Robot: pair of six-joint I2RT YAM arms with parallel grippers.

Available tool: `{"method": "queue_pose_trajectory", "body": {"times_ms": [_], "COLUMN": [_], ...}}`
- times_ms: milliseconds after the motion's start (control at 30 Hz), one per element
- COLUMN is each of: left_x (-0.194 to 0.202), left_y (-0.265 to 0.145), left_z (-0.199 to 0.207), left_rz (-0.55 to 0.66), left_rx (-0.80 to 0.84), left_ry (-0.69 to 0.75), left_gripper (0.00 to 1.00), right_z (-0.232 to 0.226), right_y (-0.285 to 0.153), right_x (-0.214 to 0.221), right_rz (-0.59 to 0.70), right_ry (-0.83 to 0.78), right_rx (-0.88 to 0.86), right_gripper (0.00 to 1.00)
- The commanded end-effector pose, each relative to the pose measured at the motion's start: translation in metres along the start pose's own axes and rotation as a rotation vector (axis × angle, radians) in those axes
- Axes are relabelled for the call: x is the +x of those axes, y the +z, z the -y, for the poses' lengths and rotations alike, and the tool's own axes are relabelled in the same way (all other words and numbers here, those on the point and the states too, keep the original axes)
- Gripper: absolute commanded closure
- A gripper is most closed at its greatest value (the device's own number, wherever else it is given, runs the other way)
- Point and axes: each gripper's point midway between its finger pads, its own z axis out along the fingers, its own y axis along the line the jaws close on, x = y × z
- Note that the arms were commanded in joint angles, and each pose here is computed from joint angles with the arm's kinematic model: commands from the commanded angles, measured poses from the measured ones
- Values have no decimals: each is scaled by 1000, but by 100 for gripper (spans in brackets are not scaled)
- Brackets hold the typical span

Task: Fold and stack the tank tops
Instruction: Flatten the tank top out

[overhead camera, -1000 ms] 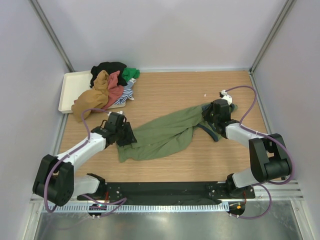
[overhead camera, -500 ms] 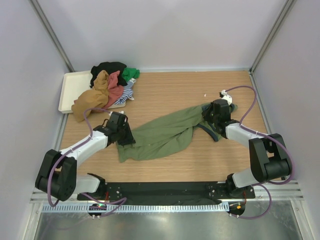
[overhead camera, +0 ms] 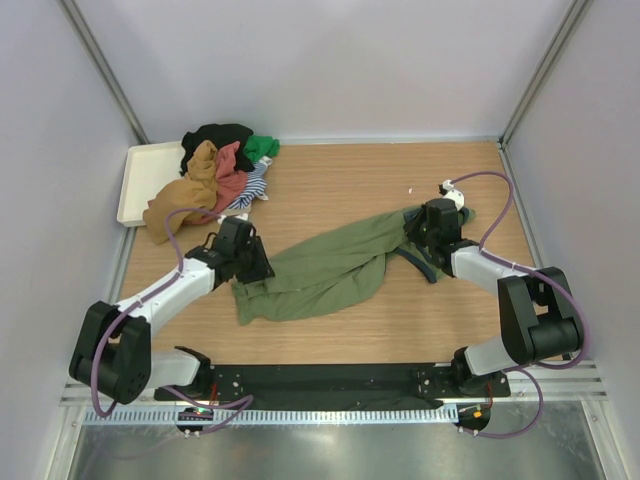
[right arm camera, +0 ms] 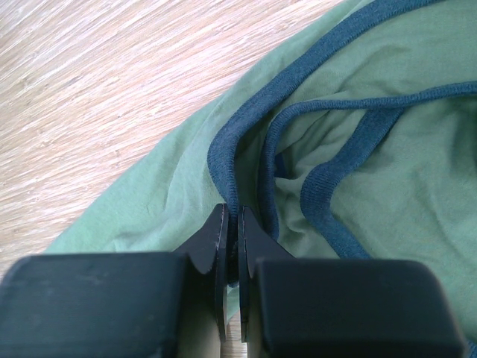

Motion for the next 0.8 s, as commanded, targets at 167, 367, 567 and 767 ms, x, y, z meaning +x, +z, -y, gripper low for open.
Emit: {"method": "queue_pose_trajectory", "body": {"times_ms": [167, 367, 567, 767], "left_x": [-6, -7, -16, -58], "left_y": [3, 12, 19, -26], "left_z": [9, 9, 13, 26], "left_rz": [18, 6, 10, 152], "left_rx": [25, 12, 2, -13], "left_ry": [29, 39, 58, 89], "left_gripper": [73, 85, 100, 100], "right_z": [-8, -9, -8, -16], "right_y": [1, 2, 0, -11], "right_x": [-15, -14, -15, -24], "right_rz": [51, 48, 50, 59], "right_ry": [12, 10, 6, -5], "right_rx": [-21, -24, -20, -48], "right_gripper": [99, 99, 99, 99]}}
